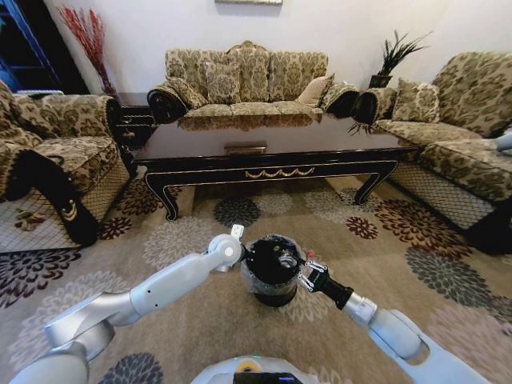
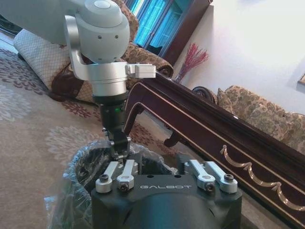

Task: Move to the front of the table and pick up the trash from the floor, then place it into the trash bin.

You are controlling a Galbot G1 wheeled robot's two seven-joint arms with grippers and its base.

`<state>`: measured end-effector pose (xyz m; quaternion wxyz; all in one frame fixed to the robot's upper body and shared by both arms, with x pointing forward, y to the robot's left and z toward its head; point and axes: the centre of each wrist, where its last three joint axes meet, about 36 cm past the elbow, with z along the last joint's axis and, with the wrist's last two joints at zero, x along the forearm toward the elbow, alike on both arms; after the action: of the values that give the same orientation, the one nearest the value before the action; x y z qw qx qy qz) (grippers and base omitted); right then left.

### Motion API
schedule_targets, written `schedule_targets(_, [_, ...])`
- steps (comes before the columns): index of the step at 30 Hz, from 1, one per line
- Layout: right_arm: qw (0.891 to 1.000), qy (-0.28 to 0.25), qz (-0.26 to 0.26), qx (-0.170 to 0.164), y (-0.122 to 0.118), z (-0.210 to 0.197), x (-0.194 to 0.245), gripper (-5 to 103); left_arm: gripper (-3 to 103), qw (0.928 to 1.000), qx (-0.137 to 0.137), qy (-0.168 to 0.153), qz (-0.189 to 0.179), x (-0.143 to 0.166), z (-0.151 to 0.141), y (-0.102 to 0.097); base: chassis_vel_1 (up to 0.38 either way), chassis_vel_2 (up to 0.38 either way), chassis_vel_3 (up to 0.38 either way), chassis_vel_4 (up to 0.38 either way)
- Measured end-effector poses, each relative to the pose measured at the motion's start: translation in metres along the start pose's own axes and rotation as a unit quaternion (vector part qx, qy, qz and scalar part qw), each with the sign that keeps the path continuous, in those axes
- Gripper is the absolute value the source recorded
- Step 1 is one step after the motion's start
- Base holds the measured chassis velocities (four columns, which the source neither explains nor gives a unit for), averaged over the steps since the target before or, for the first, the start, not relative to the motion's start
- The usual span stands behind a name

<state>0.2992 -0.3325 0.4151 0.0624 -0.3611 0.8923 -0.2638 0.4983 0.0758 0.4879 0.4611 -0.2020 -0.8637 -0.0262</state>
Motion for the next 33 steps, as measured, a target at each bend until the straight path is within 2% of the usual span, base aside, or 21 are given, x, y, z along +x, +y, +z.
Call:
schedule_targets(2, [1.000, -0.001, -0.001, -0.003, 0.004, -0.002, 0.001, 51, 0, 1.0000, 0.000, 0.001, -0.001, -0.001, 0.001, 0.000, 0.000, 0.000, 0.000, 0.000])
schedule_targets(5, [1.000, -0.003, 0.000, -0.004, 0.004, -0.004, 0.002, 56, 0, 1.0000, -0.001, 0.001, -0.001, -0.001, 0.001, 0.000, 0.000, 0.000, 0.000, 0.000])
schedule_targets(8, [1.000, -0.004, 0.007, -0.007, 0.006, -0.005, 0.002, 73, 0, 1.0000, -0.002, -0.002, -0.006, 0.001, 0.003, 0.003, 0.000, 0.000, 0.000, 0.000])
schedule_targets(10, [1.000, -0.005, 0.009, -0.007, 0.007, -0.005, 0.002, 73, 0, 1.0000, -0.003, -0.003, -0.009, 0.001, 0.003, 0.004, 0.000, 0.000, 0.000, 0.000])
schedule_targets(11, [1.000, -0.006, 0.013, -0.012, 0.011, -0.007, 0.002, 83, 0, 0.9999, -0.001, -0.005, -0.014, 0.002, 0.004, 0.008, 0.000, 0.000, 0.000, 0.000])
schedule_targets(14, [1.000, -0.008, 0.020, -0.020, 0.016, -0.009, 0.003, 88, 0, 0.9998, 0.004, -0.007, -0.018, 0.005, 0.005, 0.014, 0.000, 0.000, 0.000, 0.000])
schedule_targets(16, [0.999, -0.007, 0.035, -0.031, 0.018, -0.008, 0.003, 97, 0, 0.9997, 0.011, -0.009, -0.021, 0.010, 0.008, 0.022, 0.000, 0.000, 0.000, 0.000])
schedule_targets(18, [0.998, -0.005, 0.042, -0.035, 0.018, -0.007, 0.003, 99, 0, 0.9996, 0.014, -0.010, -0.022, 0.012, 0.009, 0.024, 0.000, 0.000, 0.000, 0.000])
schedule_targets(21, [0.995, 0.004, 0.083, -0.057, 0.010, 0.004, 0.002, 100, 0, 0.9989, 0.032, -0.015, -0.030, 0.021, 0.015, 0.041, 0.000, 0.000, 0.000, 0.000])
schedule_targets(22, [0.995, 0.004, 0.083, -0.057, 0.010, 0.004, 0.002, 100, 0, 0.9989, 0.032, -0.015, -0.030, 0.021, 0.015, 0.041, 0.000, 0.000, 0.000, 0.000])
schedule_targets(26, [0.983, 0.022, 0.148, -0.103, -0.001, 0.017, 0.001, 100, 0, 0.9969, 0.060, -0.013, -0.049, 0.030, 0.030, 0.070, 0.000, 0.000, 0.000, 0.000])
schedule_targets(27, [0.983, 0.022, 0.148, -0.103, -0.001, 0.017, 0.001, 100, 0, 0.9969, 0.060, -0.013, -0.049, 0.030, 0.030, 0.070, 0.000, 0.000, 0.000, 0.000])
schedule_targets(31, [0.961, 0.068, 0.207, -0.170, -0.007, 0.039, 0.005, 100, 0, 0.9918, 0.099, -0.026, -0.076, 0.050, 0.045, 0.111, 0.000, 0.000, 0.000, 0.000])
schedule_targets(32, [0.961, 0.068, 0.207, -0.170, -0.007, 0.039, 0.005, 100, 0, 0.9918, 0.099, -0.026, -0.076, 0.050, 0.045, 0.111, 0.000, 0.000, 0.000, 0.000])
schedule_targets(33, [0.954, 0.085, 0.219, -0.188, -0.008, 0.045, 0.005, 100, 0, 0.9897, 0.110, -0.033, -0.085, 0.057, 0.047, 0.122, 0.000, 0.000, 0.000, 0.000])
